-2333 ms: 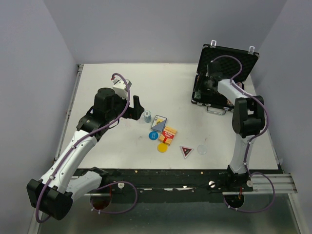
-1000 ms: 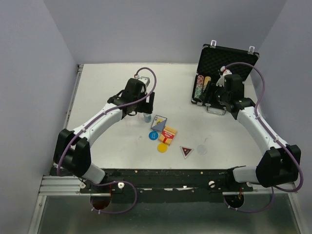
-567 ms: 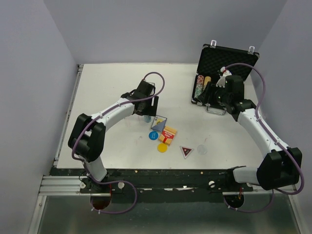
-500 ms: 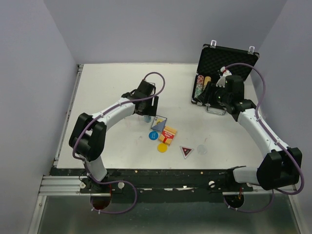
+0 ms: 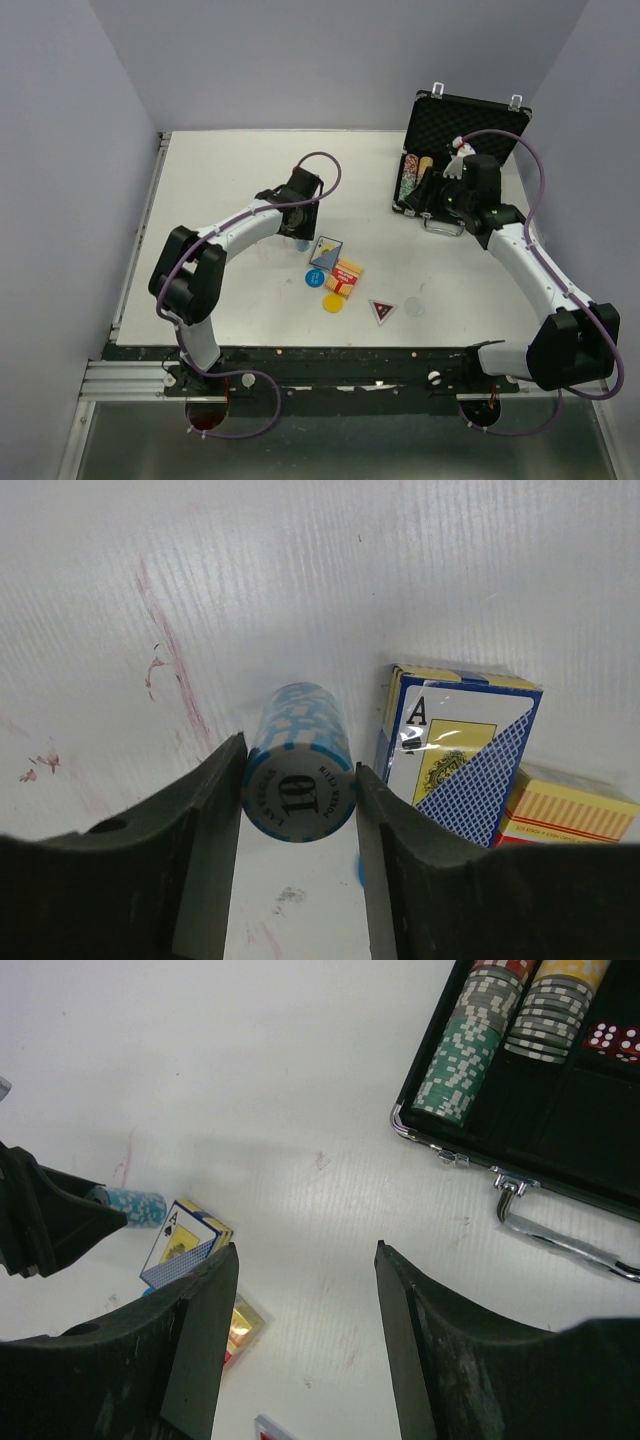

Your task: Pack up texas hold em set

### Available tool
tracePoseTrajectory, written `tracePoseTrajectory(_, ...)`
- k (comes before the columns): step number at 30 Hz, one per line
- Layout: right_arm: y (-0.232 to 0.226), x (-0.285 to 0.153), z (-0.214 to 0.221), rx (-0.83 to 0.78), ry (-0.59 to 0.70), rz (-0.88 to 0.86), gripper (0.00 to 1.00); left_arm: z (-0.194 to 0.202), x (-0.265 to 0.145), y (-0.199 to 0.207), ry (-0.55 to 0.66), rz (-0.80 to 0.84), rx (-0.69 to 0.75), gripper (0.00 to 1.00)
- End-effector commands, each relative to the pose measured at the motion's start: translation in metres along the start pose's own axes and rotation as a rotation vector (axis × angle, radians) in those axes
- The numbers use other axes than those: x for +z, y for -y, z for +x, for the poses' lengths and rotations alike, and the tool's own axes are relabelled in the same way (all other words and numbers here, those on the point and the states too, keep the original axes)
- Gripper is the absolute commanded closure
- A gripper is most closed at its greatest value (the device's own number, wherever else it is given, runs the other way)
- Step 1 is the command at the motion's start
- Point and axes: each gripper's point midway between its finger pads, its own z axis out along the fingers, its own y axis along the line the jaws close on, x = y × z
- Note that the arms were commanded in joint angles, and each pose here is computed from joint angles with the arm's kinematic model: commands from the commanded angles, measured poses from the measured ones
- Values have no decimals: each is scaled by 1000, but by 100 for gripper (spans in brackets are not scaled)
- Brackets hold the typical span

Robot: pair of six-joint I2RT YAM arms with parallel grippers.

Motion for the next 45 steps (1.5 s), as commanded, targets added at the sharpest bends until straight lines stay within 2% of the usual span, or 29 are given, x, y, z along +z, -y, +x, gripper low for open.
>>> tracePoseTrajectory(1,-7,-2,-1,-1,12,-37,35,1,1,-4,-10,-33,14,57)
tracePoseTrajectory(3,-8,-2,-1,-1,13,-39,35,1,0,-1,-7,-22,22,66)
tracePoseTrajectory(7,-10,-1,-1,-4,8,-52,35,-2,-5,7,-1,31,46,90)
tracePoseTrajectory(10,-15,-1,1,-18,-3,-83,34,-6,-14,15,18,90,77,100)
tracePoseTrajectory(14,-27,-1,3,-32,-10,-164,34,-15,-35,22,58,141,106,100)
tracePoseTrajectory(21,-57,-11,5,-94,-13,-330,35,-20,-86,57,109,391,192,100)
tracePoseTrajectory(23,-72,-16,9,-143,-16,-396,34,-18,-101,76,123,527,206,100)
tracePoseTrajectory(24,-94,-21,20,-219,-47,-469,34,-9,-114,98,109,678,213,100)
tracePoseTrajectory(26,-112,-23,36,-279,-98,-510,34,-2,-129,115,89,818,227,100)
tracePoseTrajectory(32,-144,-39,61,-353,-161,-610,33,7,-162,138,49,1055,259,100)
tracePoseTrajectory(38,-158,-60,74,-384,-195,-669,32,13,-179,144,0,1176,248,100)
tracePoseTrajectory(45,-164,-68,88,-443,-243,-636,31,16,-182,147,-55,1228,220,100)
